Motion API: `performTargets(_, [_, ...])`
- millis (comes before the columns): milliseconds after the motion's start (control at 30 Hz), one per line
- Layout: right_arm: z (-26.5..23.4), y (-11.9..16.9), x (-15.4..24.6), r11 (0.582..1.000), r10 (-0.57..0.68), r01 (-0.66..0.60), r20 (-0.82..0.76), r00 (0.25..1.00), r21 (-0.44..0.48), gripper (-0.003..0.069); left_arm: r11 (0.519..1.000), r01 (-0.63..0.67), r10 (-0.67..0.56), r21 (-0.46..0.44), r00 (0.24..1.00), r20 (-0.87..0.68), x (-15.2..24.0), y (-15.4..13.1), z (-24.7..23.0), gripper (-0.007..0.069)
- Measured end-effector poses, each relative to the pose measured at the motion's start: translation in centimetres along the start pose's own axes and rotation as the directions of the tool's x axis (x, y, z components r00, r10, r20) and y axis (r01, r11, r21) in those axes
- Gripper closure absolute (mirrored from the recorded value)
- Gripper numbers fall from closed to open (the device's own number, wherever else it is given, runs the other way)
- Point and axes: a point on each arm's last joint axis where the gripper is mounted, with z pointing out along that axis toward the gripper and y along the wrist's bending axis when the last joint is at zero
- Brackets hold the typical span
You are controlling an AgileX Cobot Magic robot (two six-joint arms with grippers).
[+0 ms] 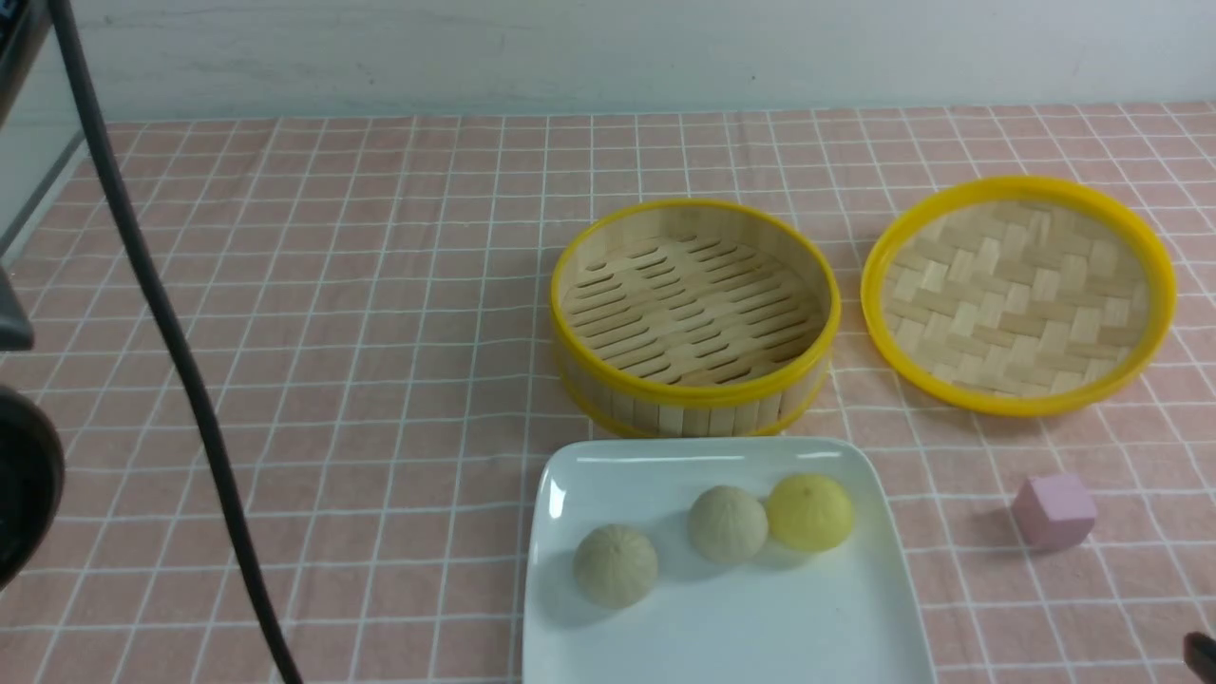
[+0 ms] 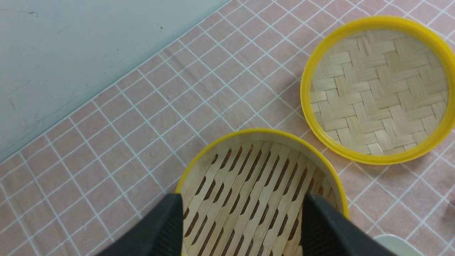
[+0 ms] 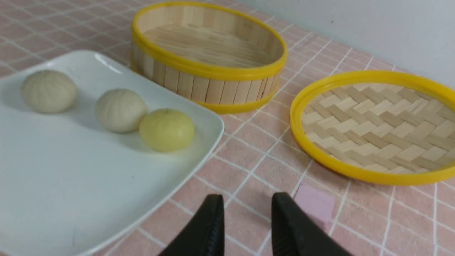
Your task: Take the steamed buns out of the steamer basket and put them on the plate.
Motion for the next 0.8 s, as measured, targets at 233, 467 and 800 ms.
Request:
performTargets(233, [0.6, 0.4, 1.7, 0.999, -0.049, 0.049, -0.005, 0.999, -0.007, 0.0429, 1.0, 0.003, -0.003, 0.007, 1.0, 0.005, 0.0, -0.1, 0.0, 0.0169])
performTargets(467, [0.6, 0.4, 1.3, 0.998, -0.069, 0.07, 0.035, 0.997, -0.004, 0.0422, 0.999, 0.018, -0.019, 0.047, 1.0, 0.017, -0.2, -0.4, 0.0, 0.0169])
performTargets(800, [0.5, 0.5, 0.9, 0.999, 0.041, -0.04, 0.085, 0.996, -0.014, 0.0422, 0.993, 0.042, -0.045, 0.111, 0.999, 0.029, -0.3, -1.0, -0.1, 0.0169])
